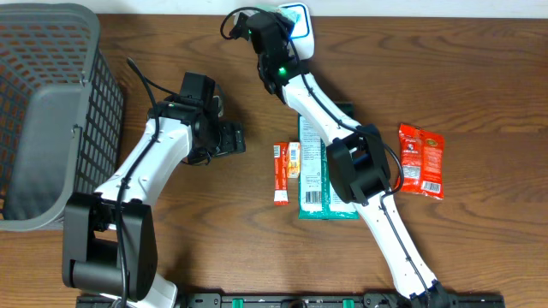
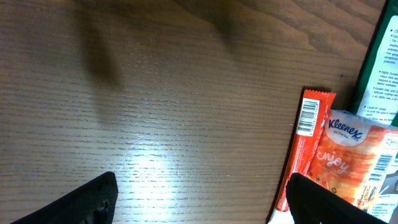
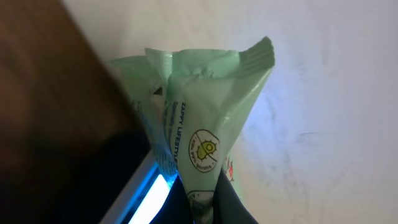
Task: Scan the item barcode
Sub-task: 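Hold the pale green packet under the scanner with the right gripper, then carry the pale green packet to the far right and release it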
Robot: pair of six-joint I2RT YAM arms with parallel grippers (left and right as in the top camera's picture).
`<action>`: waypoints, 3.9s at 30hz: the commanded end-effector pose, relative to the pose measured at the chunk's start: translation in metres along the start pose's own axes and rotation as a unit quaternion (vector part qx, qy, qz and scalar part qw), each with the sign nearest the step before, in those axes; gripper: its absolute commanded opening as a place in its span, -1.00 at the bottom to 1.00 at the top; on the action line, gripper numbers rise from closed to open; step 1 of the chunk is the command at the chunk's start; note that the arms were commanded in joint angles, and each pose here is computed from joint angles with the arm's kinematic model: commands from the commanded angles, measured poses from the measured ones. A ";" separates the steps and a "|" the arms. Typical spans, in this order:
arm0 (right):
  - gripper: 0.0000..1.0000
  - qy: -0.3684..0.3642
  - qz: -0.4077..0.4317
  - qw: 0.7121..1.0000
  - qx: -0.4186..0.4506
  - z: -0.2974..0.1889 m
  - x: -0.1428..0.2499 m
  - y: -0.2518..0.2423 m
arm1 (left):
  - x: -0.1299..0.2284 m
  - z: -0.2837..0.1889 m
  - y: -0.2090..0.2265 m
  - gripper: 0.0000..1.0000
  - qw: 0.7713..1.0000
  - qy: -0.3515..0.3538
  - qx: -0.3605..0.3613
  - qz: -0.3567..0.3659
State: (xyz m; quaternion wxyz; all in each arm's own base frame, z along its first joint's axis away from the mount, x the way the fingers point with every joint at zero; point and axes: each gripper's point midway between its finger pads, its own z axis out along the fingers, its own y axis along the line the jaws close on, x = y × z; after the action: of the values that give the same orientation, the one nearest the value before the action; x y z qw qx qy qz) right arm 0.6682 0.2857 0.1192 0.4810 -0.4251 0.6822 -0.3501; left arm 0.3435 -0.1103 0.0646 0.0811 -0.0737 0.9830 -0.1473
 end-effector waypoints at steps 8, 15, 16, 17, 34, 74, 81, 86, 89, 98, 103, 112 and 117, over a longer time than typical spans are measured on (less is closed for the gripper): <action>-0.98 -0.048 0.020 0.997 0.064 0.012 -0.006 -0.029 | -0.004 -0.009 -0.004 0.74 1.000 -0.011 0.009 0.008; -0.98 -0.060 0.067 0.996 -0.014 0.023 0.005 0.001 | -0.004 -0.009 -0.004 0.75 1.000 -0.011 0.009 0.008; -0.98 -0.058 0.080 0.995 -0.014 0.024 0.008 0.000 | -0.004 -0.009 -0.004 0.74 1.000 -0.011 0.009 0.008; -0.98 -0.052 0.088 0.995 -0.011 0.024 0.010 0.000 | -0.004 -0.009 -0.004 0.75 1.000 -0.011 0.009 0.008; -0.98 0.055 0.064 0.992 -0.095 0.003 0.036 0.063 | -0.004 -0.009 -0.004 0.74 1.000 -0.011 0.009 0.008; -0.98 0.060 0.262 0.958 -0.098 -0.153 0.030 -0.184 | -0.004 -0.009 -0.004 0.75 1.000 -0.011 0.009 0.008; -0.98 0.275 0.325 0.881 -0.206 -0.166 0.184 -0.155 | -0.004 -0.009 -0.004 0.74 1.000 -0.012 0.009 0.008; -0.98 0.399 0.363 0.816 -0.208 -0.166 0.278 -0.143 | -0.004 -0.009 -0.004 0.74 1.000 -0.011 0.009 0.008; -0.97 0.461 0.368 0.778 -0.217 -0.174 0.326 -0.134 | -0.004 -0.009 -0.004 0.74 1.000 -0.011 0.009 0.008; -0.97 0.597 0.397 0.658 -0.232 -0.205 0.433 -0.107 | -0.004 -0.009 -0.004 0.74 1.000 -0.011 0.009 0.008; -0.97 0.633 0.413 0.615 -0.223 -0.219 0.464 -0.097 | -0.004 -0.009 -0.004 0.74 1.000 -0.011 0.009 0.008; -0.86 0.665 0.406 0.578 -0.244 -0.230 0.502 -0.057 | -0.004 -0.009 -0.004 0.75 1.000 -0.011 0.009 0.008; -0.07 0.672 0.398 0.578 -0.239 -0.230 0.512 -0.049 | -0.004 -0.009 -0.004 0.74 1.000 -0.012 0.009 0.008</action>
State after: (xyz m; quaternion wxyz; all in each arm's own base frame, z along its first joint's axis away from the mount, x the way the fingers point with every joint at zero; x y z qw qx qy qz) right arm 0.3735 -0.1805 0.0483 -0.1391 0.1437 0.9724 -0.1200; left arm 0.3433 -0.1104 0.0645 0.0809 -0.0735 0.9830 -0.1473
